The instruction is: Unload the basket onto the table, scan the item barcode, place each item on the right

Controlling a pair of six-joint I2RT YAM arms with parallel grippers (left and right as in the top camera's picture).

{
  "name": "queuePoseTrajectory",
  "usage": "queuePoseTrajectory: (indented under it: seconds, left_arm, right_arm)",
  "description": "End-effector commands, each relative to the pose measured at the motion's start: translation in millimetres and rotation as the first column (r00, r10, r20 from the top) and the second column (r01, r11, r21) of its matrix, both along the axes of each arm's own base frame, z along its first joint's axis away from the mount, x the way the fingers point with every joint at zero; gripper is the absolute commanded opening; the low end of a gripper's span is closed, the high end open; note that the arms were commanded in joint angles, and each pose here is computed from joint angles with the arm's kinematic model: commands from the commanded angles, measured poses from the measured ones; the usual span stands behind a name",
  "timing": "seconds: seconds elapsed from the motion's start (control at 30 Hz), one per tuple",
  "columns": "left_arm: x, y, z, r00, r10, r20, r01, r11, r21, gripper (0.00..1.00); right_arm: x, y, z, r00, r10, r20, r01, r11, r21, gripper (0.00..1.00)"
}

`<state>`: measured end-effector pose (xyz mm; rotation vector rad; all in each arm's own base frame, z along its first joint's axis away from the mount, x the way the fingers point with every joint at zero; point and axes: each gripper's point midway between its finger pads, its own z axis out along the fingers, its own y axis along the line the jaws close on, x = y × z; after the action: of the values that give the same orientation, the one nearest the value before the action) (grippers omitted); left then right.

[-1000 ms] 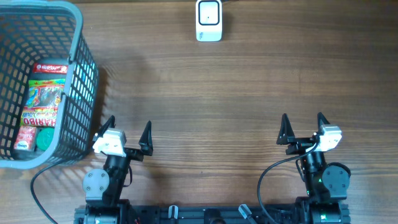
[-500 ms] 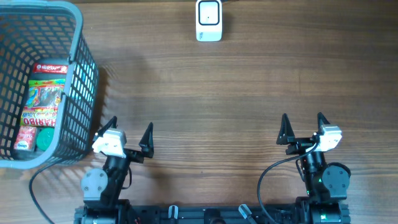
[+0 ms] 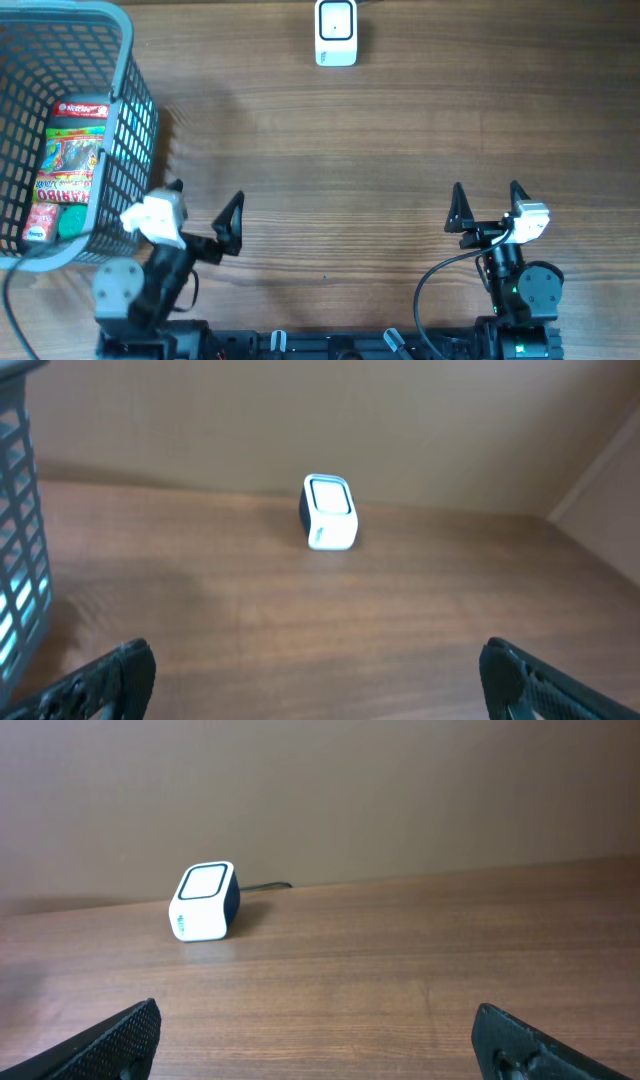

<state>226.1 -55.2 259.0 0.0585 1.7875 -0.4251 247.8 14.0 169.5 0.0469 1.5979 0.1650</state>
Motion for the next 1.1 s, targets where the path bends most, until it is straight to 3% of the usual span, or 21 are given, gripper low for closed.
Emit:
queuePoseTrajectory:
  seconds: [0.0,0.1,0.17,0.27,0.47,0.7,0.83,0.97,1.07]
  left_arm:
    - [13.6,-3.9,56.3,0.999,-0.019,-0.038,0.018,1.0,-0.012,1.0]
    - [14.4,-16.3,106.9,0.99,-0.094,-0.106,0.09,0.995,-0.035,1.0]
    - [3.2,-27.5,107.7,0.959,-0.166,-0.229,0.153,0.986,-0.071,1.0]
    - [7.1,-25.7,100.1,0.944,-0.158,-0.289,0.149,0.987,-0.054,1.0]
    - [26.7,14.7,112.3,0.939,0.093,-0.332,-0.084,0.996,0.042,1.0]
    - [63.6,71.0,157.1,0.786,0.398,-0.474,-0.43,0.902,0.044,1.0]
    - [77.9,119.6,156.4,0.634,0.519,-0.574,-0.649,0.76,-0.029,1.0]
    - [59.4,187.8,133.1,0.402,0.611,-0.682,-0.865,0.498,-0.065,1.0]
    - [34.2,228.1,113.7,0.234,0.62,-0.749,-0.949,0.312,-0.039,1.0]
  right_arm:
    - [0.5,-2.1,-1.2,1.0,-0.013,-0.004,0.013,1.0,-0.002,1.0]
    - [0.5,-2.1,-1.3,1.0,-0.013,-0.004,0.013,1.0,-0.002,1.0]
    - [0.5,-2.1,-1.3,1.0,-0.013,-0.004,0.013,1.0,-0.002,1.0]
    - [0.5,-2.1,-1.3,1.0,-0.013,-0.004,0.013,1.0,-0.002,1.0]
    - [0.5,-2.1,-1.3,1.0,-0.013,-0.004,0.013,1.0,-0.002,1.0]
    - [0.5,-2.1,-1.3,1.0,-0.013,-0.004,0.013,1.0,-0.002,1.0]
    - [0.5,-2.1,-1.3,1.0,-0.013,-0.004,0.013,1.0,-0.002,1.0]
    - [0.5,-2.1,-1.3,1.0,-0.013,-0.004,0.013,1.0,-0.002,1.0]
    - [0.5,-2.1,-1.3,1.0,-0.013,-0.004,0.013,1.0,-0.002,1.0]
